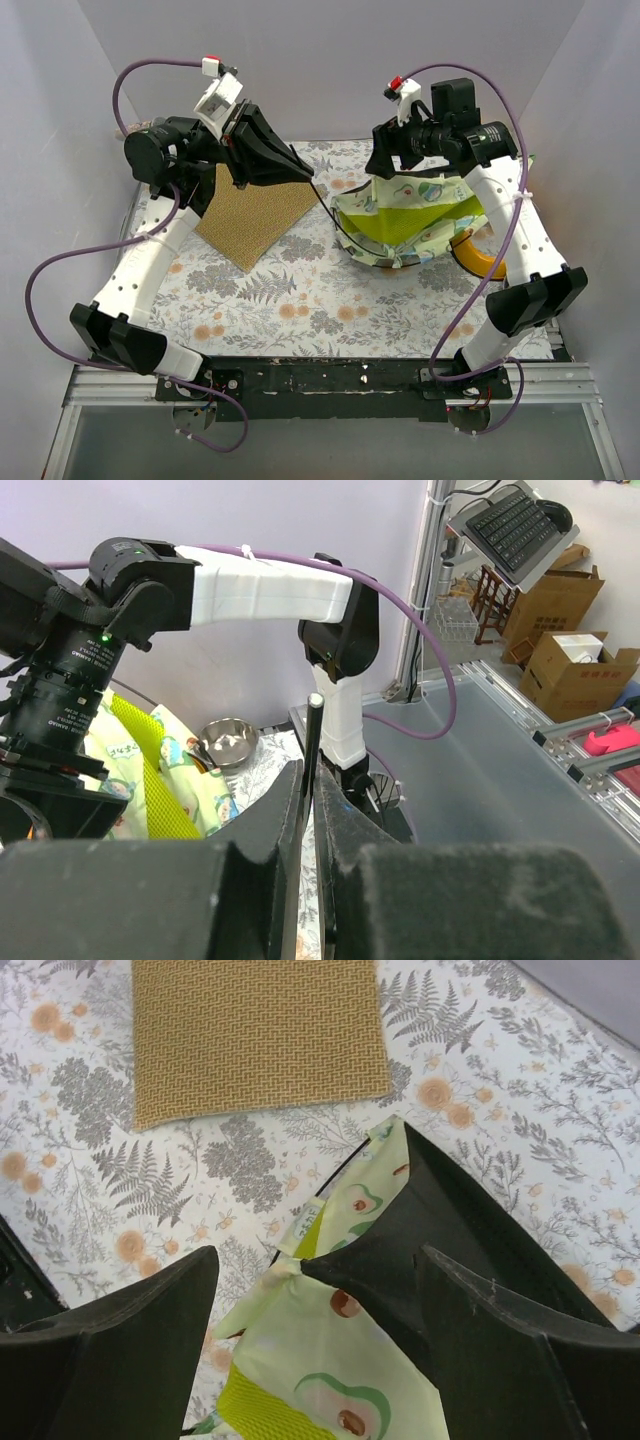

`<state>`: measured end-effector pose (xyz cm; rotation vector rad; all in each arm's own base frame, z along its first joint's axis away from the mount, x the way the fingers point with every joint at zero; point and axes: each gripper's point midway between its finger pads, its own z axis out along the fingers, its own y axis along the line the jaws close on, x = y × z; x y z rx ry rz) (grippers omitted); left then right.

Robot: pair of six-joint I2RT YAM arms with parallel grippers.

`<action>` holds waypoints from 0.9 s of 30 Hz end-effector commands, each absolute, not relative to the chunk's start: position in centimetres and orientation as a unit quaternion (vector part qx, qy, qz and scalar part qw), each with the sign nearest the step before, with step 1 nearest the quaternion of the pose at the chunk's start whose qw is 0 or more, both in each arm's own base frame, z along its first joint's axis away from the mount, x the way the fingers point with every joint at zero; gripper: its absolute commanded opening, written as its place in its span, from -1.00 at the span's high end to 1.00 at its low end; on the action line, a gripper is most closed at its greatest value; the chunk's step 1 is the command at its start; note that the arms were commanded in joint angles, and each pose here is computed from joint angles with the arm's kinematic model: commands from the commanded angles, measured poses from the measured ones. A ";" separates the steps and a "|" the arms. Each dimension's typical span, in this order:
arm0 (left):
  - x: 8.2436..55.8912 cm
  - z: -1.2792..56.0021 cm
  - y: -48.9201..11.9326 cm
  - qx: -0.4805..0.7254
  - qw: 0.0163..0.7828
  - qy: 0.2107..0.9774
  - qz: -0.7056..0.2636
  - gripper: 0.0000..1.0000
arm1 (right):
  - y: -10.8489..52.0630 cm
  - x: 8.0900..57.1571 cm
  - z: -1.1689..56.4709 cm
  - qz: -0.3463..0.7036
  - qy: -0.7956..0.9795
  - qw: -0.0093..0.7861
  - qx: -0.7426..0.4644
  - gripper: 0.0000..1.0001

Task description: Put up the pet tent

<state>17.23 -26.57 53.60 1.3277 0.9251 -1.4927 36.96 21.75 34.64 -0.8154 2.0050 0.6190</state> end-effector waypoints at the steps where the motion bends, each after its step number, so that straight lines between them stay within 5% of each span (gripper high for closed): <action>1: 16.5 52.7 -26.1 0.549 0.435 0.386 -0.600 1.00 | 22.4 35.3 33.5 0.282 0.812 0.393 -0.327 -0.75; 11: 17.2 51.8 -26.4 0.536 0.422 0.404 -0.609 1.00 | 23.2 35.0 29.2 0.297 0.837 0.344 -0.306 -0.68; 14: 17.5 51.5 -26.5 0.530 0.416 0.412 -0.614 1.00 | 23.8 34.5 29.6 0.319 0.836 0.330 -0.301 -0.08; 16: 17.8 51.0 -26.7 0.520 0.407 0.423 -0.620 1.00 | 24.5 34.0 31.2 0.347 0.825 0.336 -0.294 0.87; 17: 18.1 50.8 -26.8 0.516 0.403 0.429 -0.623 1.00 | 24.7 34.0 32.1 0.356 0.814 0.349 -0.297 0.97; 27: 22.4 46.5 -29.7 0.409 0.270 0.543 -0.682 1.00 | 27.3 31.1 38.6 0.470 0.762 0.356 -0.267 0.97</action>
